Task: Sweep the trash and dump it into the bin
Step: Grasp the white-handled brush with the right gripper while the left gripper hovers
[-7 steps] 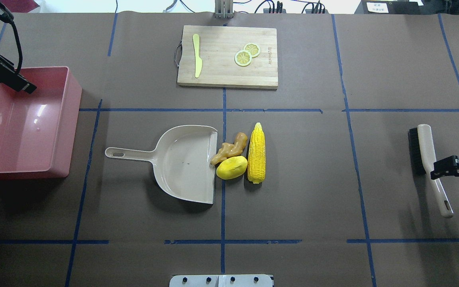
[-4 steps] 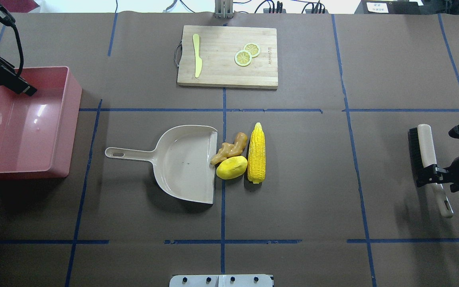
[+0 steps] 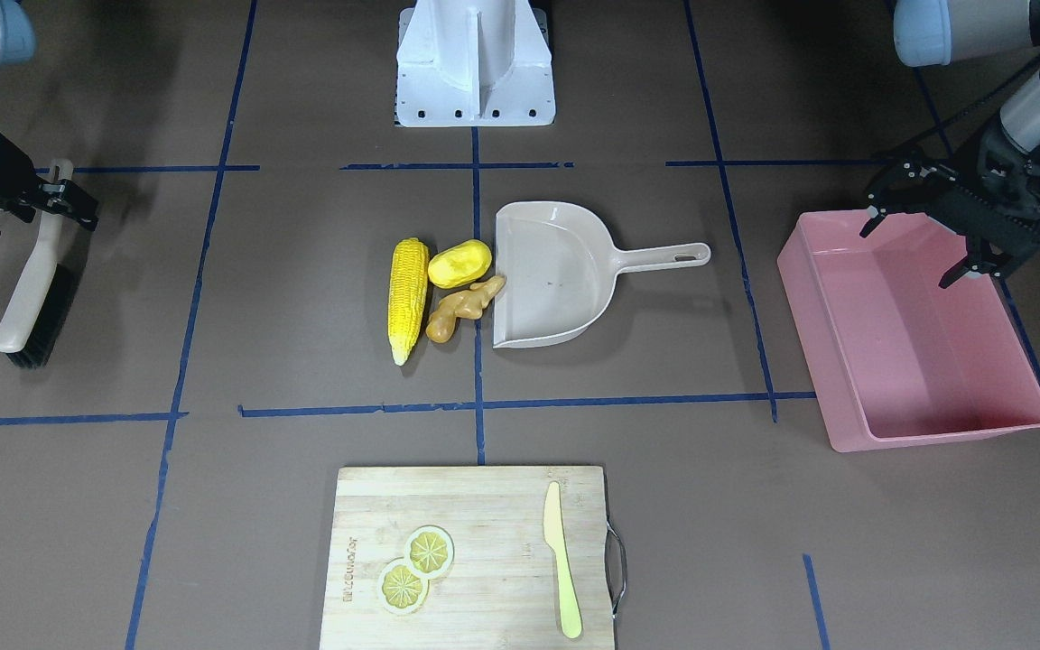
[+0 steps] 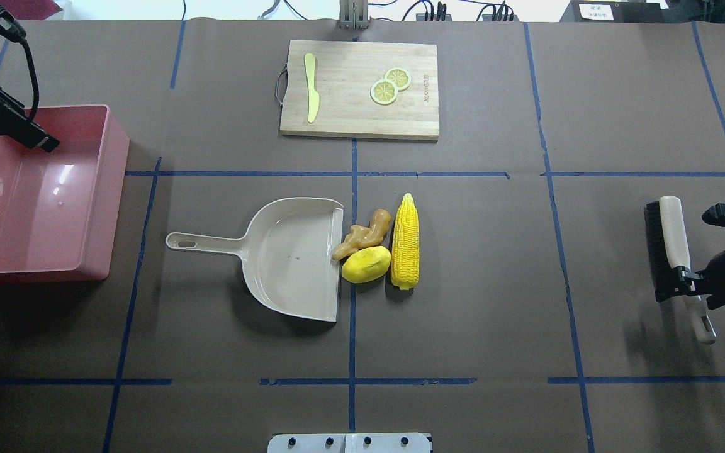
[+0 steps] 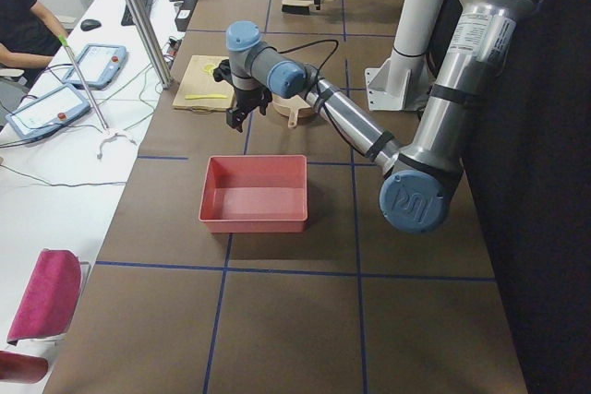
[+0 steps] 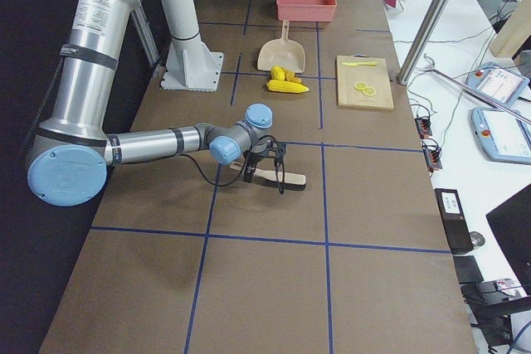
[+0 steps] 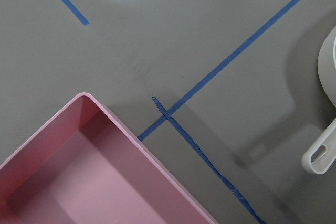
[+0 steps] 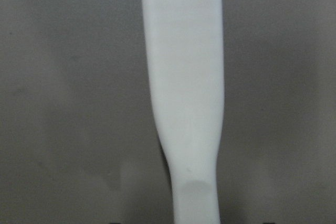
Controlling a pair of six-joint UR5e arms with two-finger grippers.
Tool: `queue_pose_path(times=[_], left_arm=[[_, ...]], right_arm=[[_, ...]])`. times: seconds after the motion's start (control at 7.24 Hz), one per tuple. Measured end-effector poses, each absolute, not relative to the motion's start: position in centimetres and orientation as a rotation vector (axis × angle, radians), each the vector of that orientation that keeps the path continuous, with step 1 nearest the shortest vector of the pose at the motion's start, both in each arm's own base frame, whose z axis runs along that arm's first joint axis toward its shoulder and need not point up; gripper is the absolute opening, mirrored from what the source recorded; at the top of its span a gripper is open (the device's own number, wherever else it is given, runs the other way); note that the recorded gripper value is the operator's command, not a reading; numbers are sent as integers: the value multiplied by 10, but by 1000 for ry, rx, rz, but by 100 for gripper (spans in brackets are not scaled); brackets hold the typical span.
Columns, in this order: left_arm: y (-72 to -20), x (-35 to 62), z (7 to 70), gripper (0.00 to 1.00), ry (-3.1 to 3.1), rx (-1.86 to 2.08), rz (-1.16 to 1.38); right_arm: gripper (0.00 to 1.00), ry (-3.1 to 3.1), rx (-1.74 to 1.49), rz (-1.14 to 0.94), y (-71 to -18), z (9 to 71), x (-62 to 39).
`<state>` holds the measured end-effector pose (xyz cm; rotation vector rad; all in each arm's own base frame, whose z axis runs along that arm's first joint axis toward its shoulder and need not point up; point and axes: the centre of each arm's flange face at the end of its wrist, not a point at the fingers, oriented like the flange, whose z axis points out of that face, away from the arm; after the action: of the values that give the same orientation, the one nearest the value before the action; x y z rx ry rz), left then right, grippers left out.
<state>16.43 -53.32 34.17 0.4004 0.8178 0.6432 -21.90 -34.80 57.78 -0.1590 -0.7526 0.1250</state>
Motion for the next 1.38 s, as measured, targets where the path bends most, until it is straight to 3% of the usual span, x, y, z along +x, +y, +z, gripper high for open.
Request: queue_pose_path(times=[0.55, 0.69, 1.11, 1.24, 1.38], left_arm=[[-533, 164, 342, 100, 816, 400, 643], [-533, 164, 342, 100, 816, 401, 643], [-534, 164, 339, 100, 812, 407, 643], [-535, 163, 340, 100, 796, 413, 640], [-536, 163, 340, 100, 781, 420, 637]], right_arm=[[85, -757, -153, 134, -349, 575, -215], [77, -754, -155, 136, -348, 576, -214], [15, -744, -162, 142, -346, 580, -211], [1, -743, -162, 144, -346, 580, -210], [0, -743, -162, 145, -346, 580, -210]])
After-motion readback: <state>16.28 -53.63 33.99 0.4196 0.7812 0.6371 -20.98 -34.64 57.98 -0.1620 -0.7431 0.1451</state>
